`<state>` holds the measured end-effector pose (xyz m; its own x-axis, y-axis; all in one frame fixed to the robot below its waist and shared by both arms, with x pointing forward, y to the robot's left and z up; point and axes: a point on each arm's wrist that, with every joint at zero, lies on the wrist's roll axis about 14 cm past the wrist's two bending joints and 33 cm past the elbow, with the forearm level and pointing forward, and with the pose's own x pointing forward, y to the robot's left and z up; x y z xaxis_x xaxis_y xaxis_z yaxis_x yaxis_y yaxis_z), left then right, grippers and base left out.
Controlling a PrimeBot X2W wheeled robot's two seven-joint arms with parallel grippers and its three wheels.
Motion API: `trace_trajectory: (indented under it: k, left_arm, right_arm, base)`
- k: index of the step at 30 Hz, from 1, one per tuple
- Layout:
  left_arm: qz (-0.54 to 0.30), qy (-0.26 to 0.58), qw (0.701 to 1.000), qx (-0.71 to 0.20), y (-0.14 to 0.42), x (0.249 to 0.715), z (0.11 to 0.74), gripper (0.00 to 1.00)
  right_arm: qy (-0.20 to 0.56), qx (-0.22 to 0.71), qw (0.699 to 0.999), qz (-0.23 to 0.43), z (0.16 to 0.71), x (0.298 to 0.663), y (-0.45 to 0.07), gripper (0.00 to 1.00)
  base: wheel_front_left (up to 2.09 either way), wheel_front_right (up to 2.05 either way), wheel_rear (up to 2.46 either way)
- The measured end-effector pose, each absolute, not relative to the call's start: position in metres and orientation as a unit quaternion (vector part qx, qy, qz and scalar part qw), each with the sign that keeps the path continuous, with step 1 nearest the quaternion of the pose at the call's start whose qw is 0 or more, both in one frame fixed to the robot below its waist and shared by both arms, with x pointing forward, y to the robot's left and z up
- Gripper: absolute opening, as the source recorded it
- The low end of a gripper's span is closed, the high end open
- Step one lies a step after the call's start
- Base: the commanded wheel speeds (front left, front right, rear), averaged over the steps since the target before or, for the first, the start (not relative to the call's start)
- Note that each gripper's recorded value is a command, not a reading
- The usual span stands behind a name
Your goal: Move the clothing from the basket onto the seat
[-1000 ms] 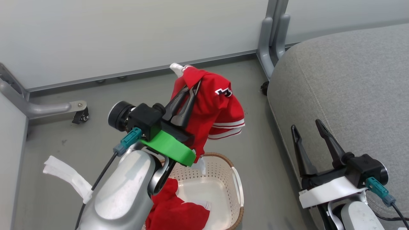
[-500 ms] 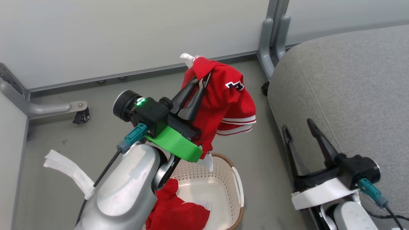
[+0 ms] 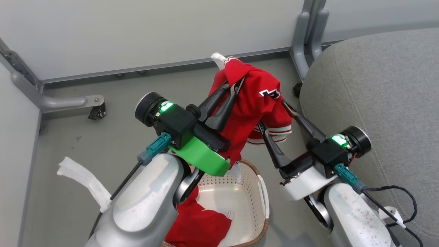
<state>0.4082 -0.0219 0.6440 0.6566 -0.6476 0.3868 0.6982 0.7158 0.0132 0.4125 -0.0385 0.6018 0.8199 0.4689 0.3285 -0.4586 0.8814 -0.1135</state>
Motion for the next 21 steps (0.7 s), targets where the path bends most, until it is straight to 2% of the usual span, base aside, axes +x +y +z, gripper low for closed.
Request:
trace_trajectory:
  k: [8,9,10,21]
  left_arm:
    - [-0.379,-0.179,0.905,-0.071,-0.027,0.404,0.639,0.0]
    - [-0.38,-0.179,0.905,-0.072,-0.027,0.403,0.638,0.0]
    - [-0.381,-0.178,0.905,-0.072,-0.028,0.403,0.638,0.0]
    - [-0.383,-0.168,0.905,-0.076,-0.03,0.404,0.63,0.0]
  right_arm:
    - [-0.161,-0.045,0.948,0.272,0.593,0.431,-0.017,1.0]
    - [-0.154,-0.048,0.947,0.277,0.588,0.432,-0.015,0.89]
    - [-0.147,-0.049,0.947,0.282,0.584,0.433,-0.012,0.0]
    - [-0.146,-0.04,0.948,0.279,0.584,0.441,-0.014,0.0]
  base:
    - [0.0,0.0,0.0]
    - [0.0,0.0,0.0]
    - [0.0,0.0,0.0]
    - [0.0,0.0,0.0]
